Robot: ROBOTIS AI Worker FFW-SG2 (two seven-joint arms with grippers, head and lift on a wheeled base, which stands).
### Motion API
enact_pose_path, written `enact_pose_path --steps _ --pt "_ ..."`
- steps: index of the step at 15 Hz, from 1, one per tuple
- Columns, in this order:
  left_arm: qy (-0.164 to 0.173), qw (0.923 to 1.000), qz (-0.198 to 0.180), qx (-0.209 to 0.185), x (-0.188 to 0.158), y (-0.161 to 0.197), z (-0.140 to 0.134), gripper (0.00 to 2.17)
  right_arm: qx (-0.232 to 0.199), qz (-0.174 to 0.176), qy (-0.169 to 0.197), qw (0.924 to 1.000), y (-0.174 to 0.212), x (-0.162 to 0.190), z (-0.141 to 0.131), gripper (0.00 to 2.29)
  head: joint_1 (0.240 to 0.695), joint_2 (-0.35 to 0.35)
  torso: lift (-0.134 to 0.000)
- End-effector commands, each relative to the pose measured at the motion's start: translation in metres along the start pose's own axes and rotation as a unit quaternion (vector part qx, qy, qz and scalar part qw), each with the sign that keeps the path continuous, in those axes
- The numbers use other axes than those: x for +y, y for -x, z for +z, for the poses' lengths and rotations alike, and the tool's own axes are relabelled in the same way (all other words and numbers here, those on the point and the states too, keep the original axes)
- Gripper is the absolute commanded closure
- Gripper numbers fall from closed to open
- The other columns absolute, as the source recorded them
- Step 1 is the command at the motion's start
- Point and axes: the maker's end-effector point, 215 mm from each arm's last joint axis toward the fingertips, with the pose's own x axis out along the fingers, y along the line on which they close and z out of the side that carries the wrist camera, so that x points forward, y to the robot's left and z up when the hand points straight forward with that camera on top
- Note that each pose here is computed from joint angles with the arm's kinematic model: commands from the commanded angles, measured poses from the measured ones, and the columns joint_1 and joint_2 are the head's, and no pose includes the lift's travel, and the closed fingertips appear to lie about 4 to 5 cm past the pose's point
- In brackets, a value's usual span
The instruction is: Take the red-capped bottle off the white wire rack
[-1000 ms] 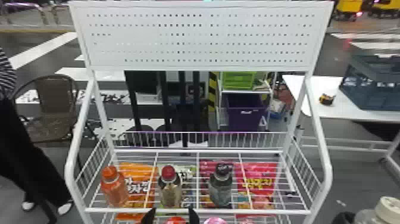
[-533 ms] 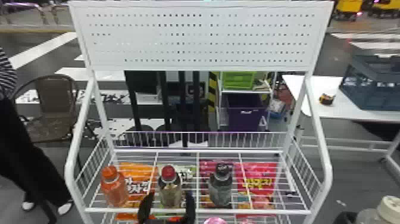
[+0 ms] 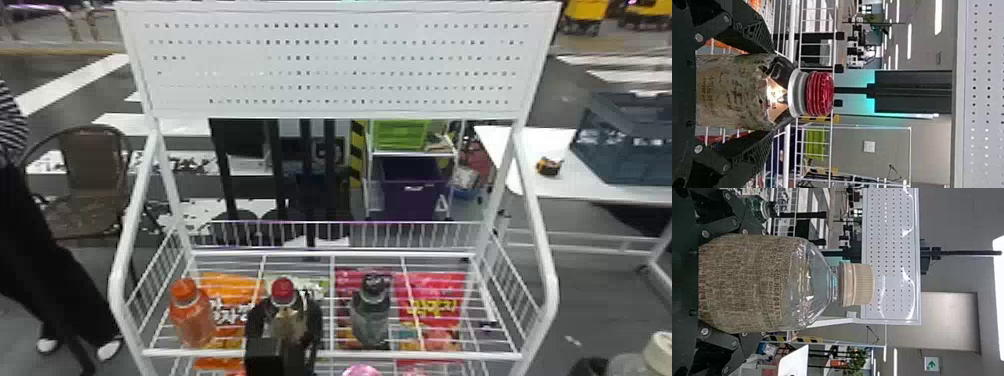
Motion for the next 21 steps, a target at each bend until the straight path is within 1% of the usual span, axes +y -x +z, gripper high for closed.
enact_pose_path --steps 1,2,5,8,9,10,11,12,13,15,16,18,19,21 --pt "0.000 1.0000 0.002 0.003 0.000 0.001 0.000 1.48 0.000 0.000 0.000 1.0000 0.000 0.000 0.002 0.84 0.499 0.000 0.000" --pt "0.002 1.0000 0.003 0.000 0.001 0.003 0.004 1.86 0.000 0.000 -0.001 1.0000 0.000 0.000 0.002 0.84 0.499 0.000 0.000" --pt "0.007 0.9999 -0.007 -0.007 -0.004 0.016 0.024 1.89 -0.002 0.002 -0.002 1.0000 0.000 0.002 0.003 0.84 0.499 0.000 0.000" --pt "0.013 0.9996 -0.016 -0.019 -0.007 0.046 0.062 1.89 -0.006 0.002 -0.003 1.0000 0.001 0.002 0.005 0.84 0.499 0.000 0.000" --pt "0.009 0.9996 -0.020 -0.018 -0.006 0.060 0.074 1.89 -0.010 0.001 -0.004 0.9999 0.002 0.002 0.006 0.84 0.499 0.000 0.000" --pt "-0.002 0.9998 -0.016 -0.012 0.002 0.073 0.084 1.89 -0.011 0.001 -0.004 0.9999 0.003 0.002 0.005 0.84 0.499 0.000 0.000" --pt "-0.006 0.9999 -0.008 -0.012 0.017 0.087 0.097 1.89 -0.015 0.001 -0.005 0.9999 0.004 0.001 0.005 0.84 0.499 0.000 0.000" --pt "-0.002 0.9999 -0.006 -0.014 0.025 0.102 0.107 1.89 -0.015 0.000 -0.007 0.9999 0.004 0.001 0.004 0.84 0.499 0.000 0.000" --pt "-0.008 0.9998 -0.002 -0.018 0.038 0.115 0.120 1.89 -0.015 0.001 -0.008 0.9999 0.004 0.001 0.004 0.84 0.499 0.000 0.000" --pt "-0.038 0.9992 0.008 -0.010 0.063 0.135 0.135 1.89 -0.017 0.003 -0.010 0.9998 0.004 0.005 0.005 0.84 0.499 0.000 0.000" --pt "-0.046 0.9988 0.016 -0.010 0.078 0.138 0.144 1.89 -0.019 0.003 -0.010 0.9998 0.004 0.005 0.006 0.84 0.499 0.000 0.000" --pt "-0.050 0.9981 0.030 -0.023 0.106 0.146 0.166 1.89 -0.023 0.004 -0.011 0.9997 0.005 0.007 0.006 0.84 0.499 0.000 0.000" --pt "-0.051 0.9974 0.045 -0.026 0.122 0.148 0.171 1.89 -0.027 0.004 -0.010 0.9996 0.006 0.007 0.007 0.84 0.499 0.000 0.000" --pt "-0.053 0.9961 0.063 -0.032 0.140 0.149 0.179 1.89 -0.031 0.003 -0.010 0.9995 0.008 0.007 0.009 0.84 0.499 0.000 0.000"
